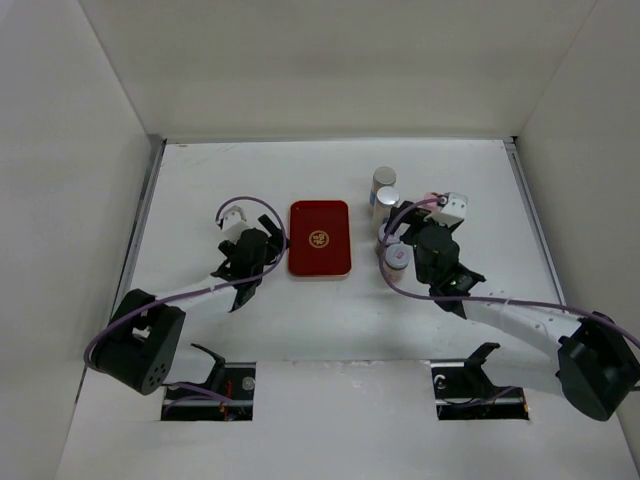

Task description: Organize the condiment bottles

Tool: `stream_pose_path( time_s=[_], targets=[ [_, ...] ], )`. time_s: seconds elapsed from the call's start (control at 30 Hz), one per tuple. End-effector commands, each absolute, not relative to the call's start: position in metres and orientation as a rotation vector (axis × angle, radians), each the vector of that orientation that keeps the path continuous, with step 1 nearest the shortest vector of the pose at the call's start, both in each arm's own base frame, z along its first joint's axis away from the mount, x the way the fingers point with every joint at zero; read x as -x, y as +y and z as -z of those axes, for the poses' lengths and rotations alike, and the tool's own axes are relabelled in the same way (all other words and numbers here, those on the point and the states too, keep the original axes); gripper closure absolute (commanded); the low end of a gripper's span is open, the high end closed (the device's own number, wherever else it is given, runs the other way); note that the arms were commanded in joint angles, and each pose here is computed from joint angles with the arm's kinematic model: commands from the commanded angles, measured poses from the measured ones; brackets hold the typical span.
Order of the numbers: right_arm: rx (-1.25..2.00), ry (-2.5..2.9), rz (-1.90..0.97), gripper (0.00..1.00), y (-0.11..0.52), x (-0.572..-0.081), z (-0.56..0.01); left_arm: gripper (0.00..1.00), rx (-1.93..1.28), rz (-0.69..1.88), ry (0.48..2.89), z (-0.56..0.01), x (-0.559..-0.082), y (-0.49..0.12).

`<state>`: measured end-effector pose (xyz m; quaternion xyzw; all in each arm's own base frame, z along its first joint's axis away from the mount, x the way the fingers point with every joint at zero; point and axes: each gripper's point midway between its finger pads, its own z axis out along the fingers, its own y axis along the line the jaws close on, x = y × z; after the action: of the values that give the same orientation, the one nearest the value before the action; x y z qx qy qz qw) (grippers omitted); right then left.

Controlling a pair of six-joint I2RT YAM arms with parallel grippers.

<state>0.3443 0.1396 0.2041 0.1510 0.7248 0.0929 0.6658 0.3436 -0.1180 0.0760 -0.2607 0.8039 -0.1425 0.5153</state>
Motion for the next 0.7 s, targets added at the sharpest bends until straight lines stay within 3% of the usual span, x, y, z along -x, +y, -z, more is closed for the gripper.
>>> stream_pose_path(
  time_s=[0.0, 0.2, 0.23, 0.27, 0.33, 0.4, 0.47, 0.5, 0.57, 0.6, 0.67],
  targets=[
    [-0.329, 1.568, -0.255, 0.0, 0.15, -0.349, -0.224, 0.0, 0.623, 0.342, 1.883, -0.097, -0.352, -0.117],
    [-0.263, 1.583, -0.307, 0.0, 0.166, -0.346, -0.224, 0.0, 0.603, 0.312, 1.858, -0.1, -0.353, -0.112],
    [-0.249, 1.587, -0.314, 0.14, 0.168, -0.346, -0.225, 0.0, 0.601, 0.31, 1.852, -0.101, -0.353, -0.111],
    [-0.234, 1.592, -0.319, 0.4, 0.17, -0.345, -0.225, 0.0, 0.602, 0.311, 1.846, -0.1, -0.353, -0.111],
    [-0.215, 1.604, -0.318, 0.77, 0.17, -0.343, -0.228, 0.0, 0.605, 0.328, 1.834, -0.101, -0.357, -0.111],
    [-0.206, 1.64, -0.299, 0.86, 0.169, -0.344, -0.226, 0.0, 0.601, 0.344, 1.825, -0.102, -0.357, -0.112],
    [-0.196, 1.684, -0.262, 0.81, 0.169, -0.347, -0.221, 0.0, 0.596, 0.347, 1.812, -0.101, -0.357, -0.111],
    [-0.191, 1.699, -0.248, 0.72, 0.169, -0.348, -0.22, 0.0, 0.591, 0.353, 1.807, -0.101, -0.359, -0.112],
    [-0.183, 1.719, -0.231, 0.45, 0.17, -0.354, -0.219, 0.0, 0.576, 0.365, 1.812, -0.101, -0.36, -0.115],
    [-0.178, 1.732, -0.211, 0.26, 0.171, -0.359, -0.218, 0.0, 0.572, 0.366, 1.806, -0.102, -0.36, -0.115],
    [-0.145, 1.768, -0.186, 0.09, 0.176, -0.369, -0.215, 0.0, 0.568, 0.368, 1.792, -0.102, -0.36, -0.115]
  ],
)
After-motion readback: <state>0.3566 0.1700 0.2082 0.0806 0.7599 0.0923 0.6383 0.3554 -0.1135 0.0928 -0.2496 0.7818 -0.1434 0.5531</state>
